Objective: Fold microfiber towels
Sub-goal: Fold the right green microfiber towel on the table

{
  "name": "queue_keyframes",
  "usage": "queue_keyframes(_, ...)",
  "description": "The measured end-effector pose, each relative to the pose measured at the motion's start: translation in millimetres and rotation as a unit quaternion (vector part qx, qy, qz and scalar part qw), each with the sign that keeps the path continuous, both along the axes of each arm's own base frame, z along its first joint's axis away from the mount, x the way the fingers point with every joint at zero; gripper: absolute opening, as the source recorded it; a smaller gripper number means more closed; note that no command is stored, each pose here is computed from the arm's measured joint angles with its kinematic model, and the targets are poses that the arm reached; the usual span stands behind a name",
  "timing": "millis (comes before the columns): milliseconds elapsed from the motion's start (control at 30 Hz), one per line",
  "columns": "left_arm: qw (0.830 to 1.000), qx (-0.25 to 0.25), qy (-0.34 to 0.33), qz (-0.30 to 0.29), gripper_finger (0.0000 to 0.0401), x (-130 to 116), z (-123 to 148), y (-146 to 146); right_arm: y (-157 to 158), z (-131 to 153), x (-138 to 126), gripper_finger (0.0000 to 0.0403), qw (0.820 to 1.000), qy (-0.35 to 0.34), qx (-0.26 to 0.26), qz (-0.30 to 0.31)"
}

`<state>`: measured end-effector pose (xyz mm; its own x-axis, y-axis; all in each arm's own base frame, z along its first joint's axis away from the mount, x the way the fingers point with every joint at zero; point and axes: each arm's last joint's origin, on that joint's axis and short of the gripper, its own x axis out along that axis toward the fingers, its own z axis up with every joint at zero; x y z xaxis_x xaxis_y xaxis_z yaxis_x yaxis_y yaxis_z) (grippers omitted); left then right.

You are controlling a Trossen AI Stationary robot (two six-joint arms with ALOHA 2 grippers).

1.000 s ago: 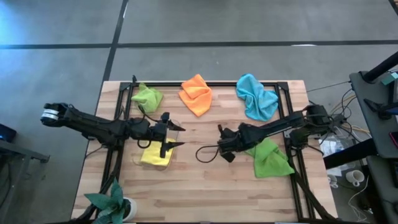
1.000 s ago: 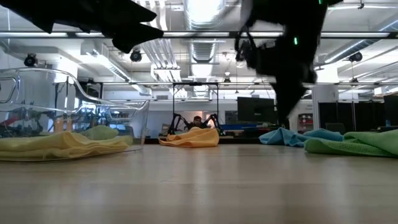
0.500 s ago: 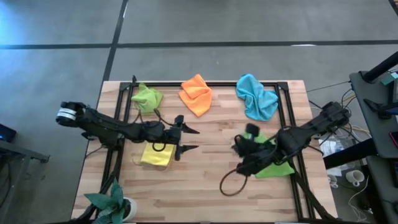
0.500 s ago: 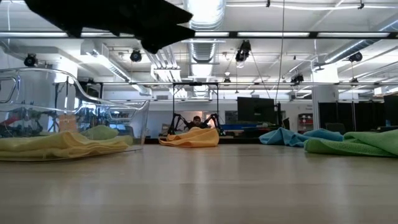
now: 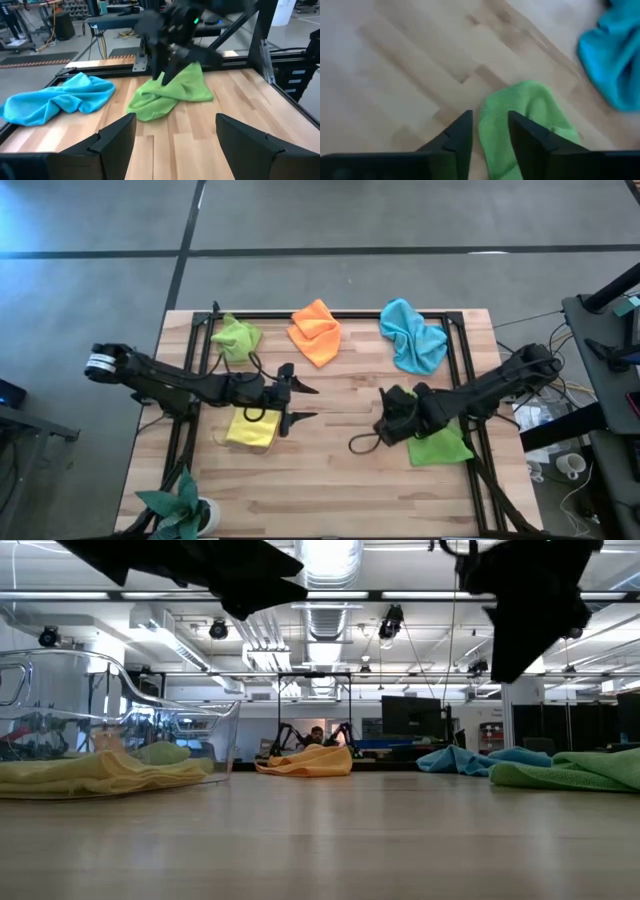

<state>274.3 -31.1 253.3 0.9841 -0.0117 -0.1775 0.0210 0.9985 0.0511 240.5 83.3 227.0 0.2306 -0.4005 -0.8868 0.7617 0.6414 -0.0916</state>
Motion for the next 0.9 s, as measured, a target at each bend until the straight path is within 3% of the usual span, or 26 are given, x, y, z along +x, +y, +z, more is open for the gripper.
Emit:
queue_keyframes(133,1.000,-0.005,0.002,0.001,0.0258,-5.6,-1.9,0.7,-11.3,-20.3,-1.1,0.0166,0.998,-0.002,0.037,-0.055)
queue_keyframes(300,1.000,-0.009,0.007,0.002,0.0258,-11.2,-6.4,1.4,-14.2,-42.9,6.8,0.0178,0.994,-0.037,0.077,-0.071)
queue_keyframes(600,1.000,-0.010,0.002,0.002,0.0258,-13.4,-4.3,1.7,-19.2,-82.8,14.4,0.0176,0.992,0.038,0.065,-0.097)
queue_keyframes(767,1.000,-0.010,0.002,0.002,0.0258,-14.4,-4.7,1.8,-21.3,-94.5,18.0,0.0152,0.993,0.063,0.057,-0.085)
queue_keyframes(900,1.000,-0.008,0.002,0.002,0.0258,-14.5,-4.5,1.9,-24.4,-94.6,20.6,0.0089,0.995,0.061,0.050,-0.055)
